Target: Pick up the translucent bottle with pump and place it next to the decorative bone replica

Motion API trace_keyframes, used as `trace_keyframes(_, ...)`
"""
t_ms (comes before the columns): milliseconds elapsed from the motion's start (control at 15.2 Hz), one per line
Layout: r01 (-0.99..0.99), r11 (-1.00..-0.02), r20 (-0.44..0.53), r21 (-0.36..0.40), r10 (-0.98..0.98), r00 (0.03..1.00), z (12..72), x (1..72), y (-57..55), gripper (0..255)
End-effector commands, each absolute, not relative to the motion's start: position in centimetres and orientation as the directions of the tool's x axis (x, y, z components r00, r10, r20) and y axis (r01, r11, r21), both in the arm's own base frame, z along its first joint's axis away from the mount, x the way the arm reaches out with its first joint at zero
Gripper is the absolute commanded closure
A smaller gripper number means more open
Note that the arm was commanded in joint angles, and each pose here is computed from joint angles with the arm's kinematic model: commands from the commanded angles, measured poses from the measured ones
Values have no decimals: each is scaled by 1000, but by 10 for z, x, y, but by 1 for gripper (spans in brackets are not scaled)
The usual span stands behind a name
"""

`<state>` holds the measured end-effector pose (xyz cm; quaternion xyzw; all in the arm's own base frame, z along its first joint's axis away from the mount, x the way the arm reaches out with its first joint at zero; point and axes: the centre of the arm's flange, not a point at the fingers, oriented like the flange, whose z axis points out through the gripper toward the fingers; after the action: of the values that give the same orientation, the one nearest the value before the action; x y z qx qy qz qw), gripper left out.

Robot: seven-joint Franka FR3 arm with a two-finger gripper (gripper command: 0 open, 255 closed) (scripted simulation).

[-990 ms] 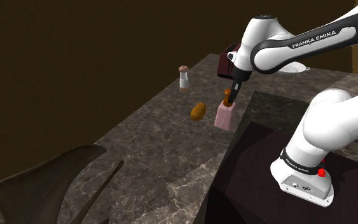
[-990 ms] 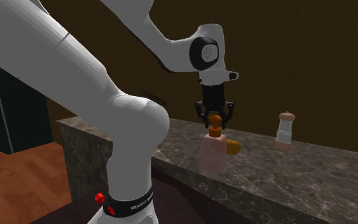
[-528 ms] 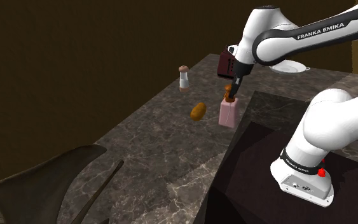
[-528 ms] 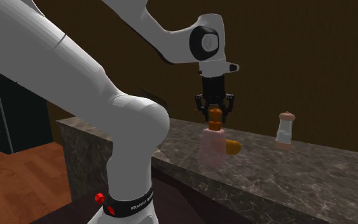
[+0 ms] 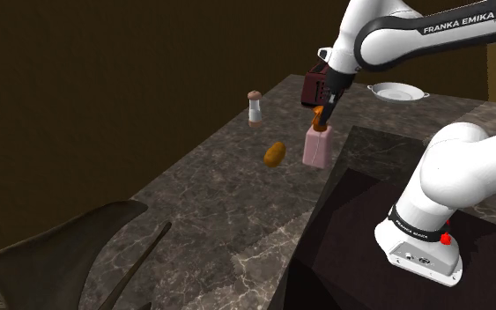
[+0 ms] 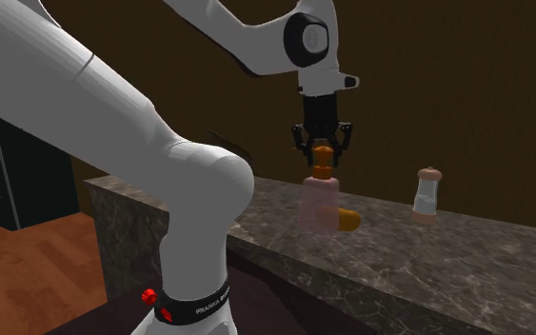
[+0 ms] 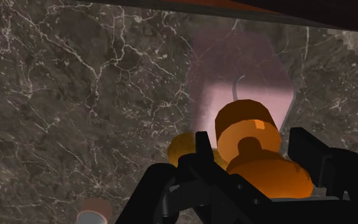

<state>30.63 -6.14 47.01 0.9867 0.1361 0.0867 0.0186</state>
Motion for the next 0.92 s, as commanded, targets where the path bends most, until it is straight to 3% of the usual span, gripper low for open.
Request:
trace_keyframes(0, 265, -962, 166, 60, 272, 948, 481, 306, -63, 255)
trace_keyframes(858, 265, -962, 166, 60, 272, 948, 549, 306, -63, 255)
